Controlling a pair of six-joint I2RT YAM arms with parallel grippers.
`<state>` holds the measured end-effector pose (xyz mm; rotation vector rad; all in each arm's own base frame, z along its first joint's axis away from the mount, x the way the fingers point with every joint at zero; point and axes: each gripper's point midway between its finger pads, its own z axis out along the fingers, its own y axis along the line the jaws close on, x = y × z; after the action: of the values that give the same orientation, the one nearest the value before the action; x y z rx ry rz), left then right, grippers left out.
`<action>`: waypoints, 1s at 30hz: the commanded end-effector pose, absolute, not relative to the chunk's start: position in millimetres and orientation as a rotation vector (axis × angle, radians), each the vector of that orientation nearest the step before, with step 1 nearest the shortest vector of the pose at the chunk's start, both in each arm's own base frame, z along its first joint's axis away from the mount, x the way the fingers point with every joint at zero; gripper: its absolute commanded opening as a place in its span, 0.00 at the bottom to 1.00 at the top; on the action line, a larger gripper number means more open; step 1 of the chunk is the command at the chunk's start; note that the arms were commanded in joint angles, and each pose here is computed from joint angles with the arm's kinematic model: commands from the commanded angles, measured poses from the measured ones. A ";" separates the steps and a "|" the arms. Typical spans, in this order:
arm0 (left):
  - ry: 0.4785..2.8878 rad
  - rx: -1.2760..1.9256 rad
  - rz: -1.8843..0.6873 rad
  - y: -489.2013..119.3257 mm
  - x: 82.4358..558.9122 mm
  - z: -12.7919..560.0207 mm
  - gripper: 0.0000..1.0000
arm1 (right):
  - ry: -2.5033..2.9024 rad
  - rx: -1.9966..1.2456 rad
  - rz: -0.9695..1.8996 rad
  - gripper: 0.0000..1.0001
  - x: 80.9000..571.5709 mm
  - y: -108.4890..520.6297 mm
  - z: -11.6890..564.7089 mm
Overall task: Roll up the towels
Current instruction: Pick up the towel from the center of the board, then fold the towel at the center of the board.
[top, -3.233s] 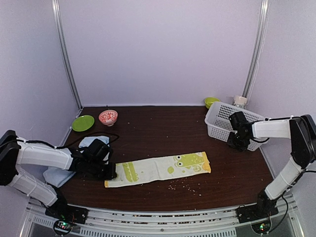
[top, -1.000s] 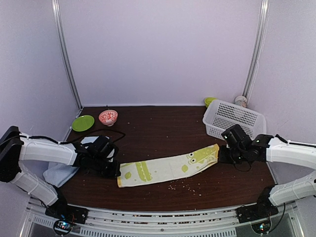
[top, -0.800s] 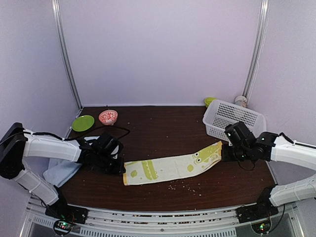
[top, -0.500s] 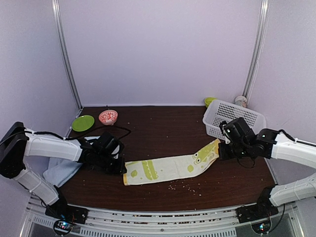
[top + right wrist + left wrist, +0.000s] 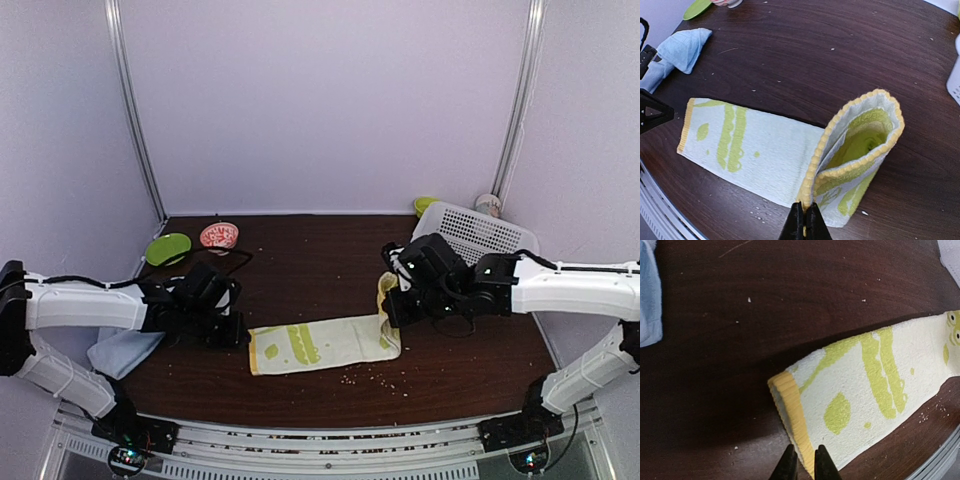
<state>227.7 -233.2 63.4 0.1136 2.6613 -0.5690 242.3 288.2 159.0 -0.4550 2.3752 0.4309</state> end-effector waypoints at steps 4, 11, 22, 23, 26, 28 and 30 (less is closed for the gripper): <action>2.574 -0.028 -0.436 -193.2 226.1 78.1 0.12 | 2.350 -0.548 0.579 0.00 232.8 360.8 162.3; 2.564 -0.055 -0.424 -183.7 221.2 76.2 0.12 | 2.352 -0.612 0.623 0.00 227.4 398.1 157.8; 2.579 -0.057 -0.422 -181.8 217.5 68.5 0.12 | 2.372 -0.679 0.637 0.00 219.7 429.3 144.3; 2.579 -0.057 -0.422 -181.5 217.2 68.2 0.12 | 2.371 -0.679 0.640 0.00 219.4 431.0 144.9; 2.581 -0.058 -0.421 -180.4 216.0 66.9 0.12 | 2.350 -0.678 0.653 0.00 218.5 435.6 152.1; 2.582 -0.062 -0.422 -179.9 215.4 65.9 0.12 | 2.332 -0.673 0.663 0.00 219.1 438.6 159.3; 2.583 -0.063 -0.425 -179.9 214.8 65.1 0.12 | 2.312 -0.672 0.674 0.00 220.1 442.8 168.1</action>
<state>213.6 -179.8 64.2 -0.0465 2.6056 -0.4124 217.4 425.0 136.2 -0.6946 2.3882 0.6045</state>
